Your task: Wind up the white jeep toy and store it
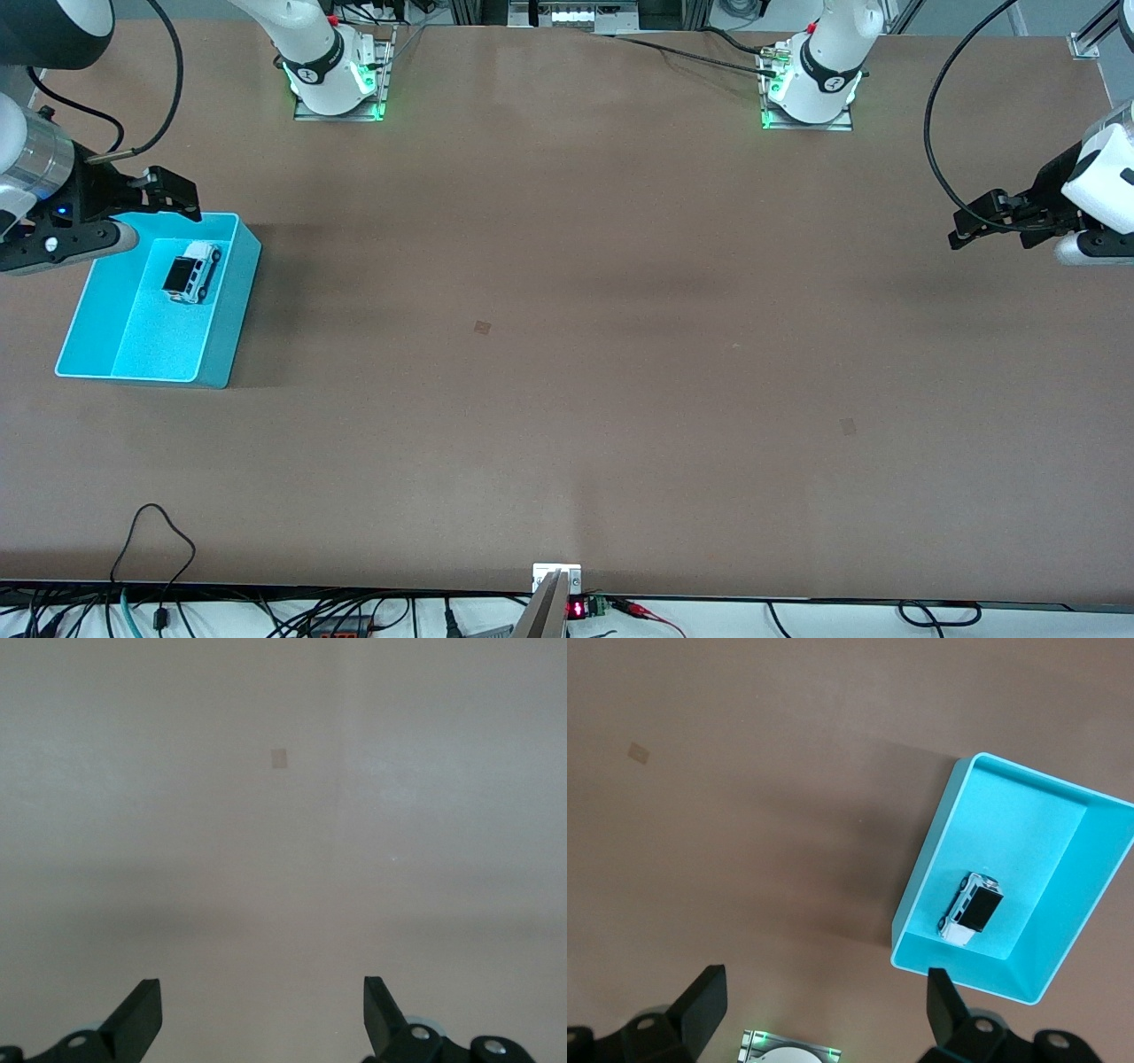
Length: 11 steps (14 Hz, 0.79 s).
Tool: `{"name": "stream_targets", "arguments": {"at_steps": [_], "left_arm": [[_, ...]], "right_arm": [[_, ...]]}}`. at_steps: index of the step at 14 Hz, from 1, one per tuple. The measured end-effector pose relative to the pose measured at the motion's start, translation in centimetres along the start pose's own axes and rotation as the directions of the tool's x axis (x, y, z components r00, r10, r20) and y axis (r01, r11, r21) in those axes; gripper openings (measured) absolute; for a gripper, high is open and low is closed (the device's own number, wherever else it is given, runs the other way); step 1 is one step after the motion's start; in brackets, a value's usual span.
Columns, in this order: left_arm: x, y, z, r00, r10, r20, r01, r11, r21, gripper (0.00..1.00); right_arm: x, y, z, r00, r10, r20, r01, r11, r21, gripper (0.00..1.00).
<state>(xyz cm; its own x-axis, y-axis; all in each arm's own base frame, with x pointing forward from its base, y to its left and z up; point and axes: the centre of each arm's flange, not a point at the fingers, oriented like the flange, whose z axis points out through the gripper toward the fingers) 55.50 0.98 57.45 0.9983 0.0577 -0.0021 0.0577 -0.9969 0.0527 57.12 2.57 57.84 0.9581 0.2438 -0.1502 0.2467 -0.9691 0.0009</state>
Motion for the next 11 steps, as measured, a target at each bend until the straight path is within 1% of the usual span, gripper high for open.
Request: {"name": "stream_targets", "arguments": {"at_steps": [4, 9, 11], "left_arm": [[-0.1, 0.1, -0.2, 1.0, 0.002, -0.003, -0.002, 1.0, 0.0, 1.0], [-0.3, 0.1, -0.5, 1.0, 0.023, -0.006, -0.023, 1.0, 0.0, 1.0], [-0.3, 0.1, -0.5, 1.0, 0.028, -0.006, -0.028, 1.0, 0.0, 1.0]], "right_arm": [[-0.6, 2.4, -0.3, 0.999, 0.043, -0.009, -0.043, 0.999, 0.005, 1.0], [-0.7, 2.4, -0.6, 0.999, 0.043, -0.014, -0.043, 0.999, 0.004, 1.0], [-0.7, 2.4, -0.7, 0.997, 0.069, -0.017, -0.069, 0.998, 0.004, 1.0]]}}
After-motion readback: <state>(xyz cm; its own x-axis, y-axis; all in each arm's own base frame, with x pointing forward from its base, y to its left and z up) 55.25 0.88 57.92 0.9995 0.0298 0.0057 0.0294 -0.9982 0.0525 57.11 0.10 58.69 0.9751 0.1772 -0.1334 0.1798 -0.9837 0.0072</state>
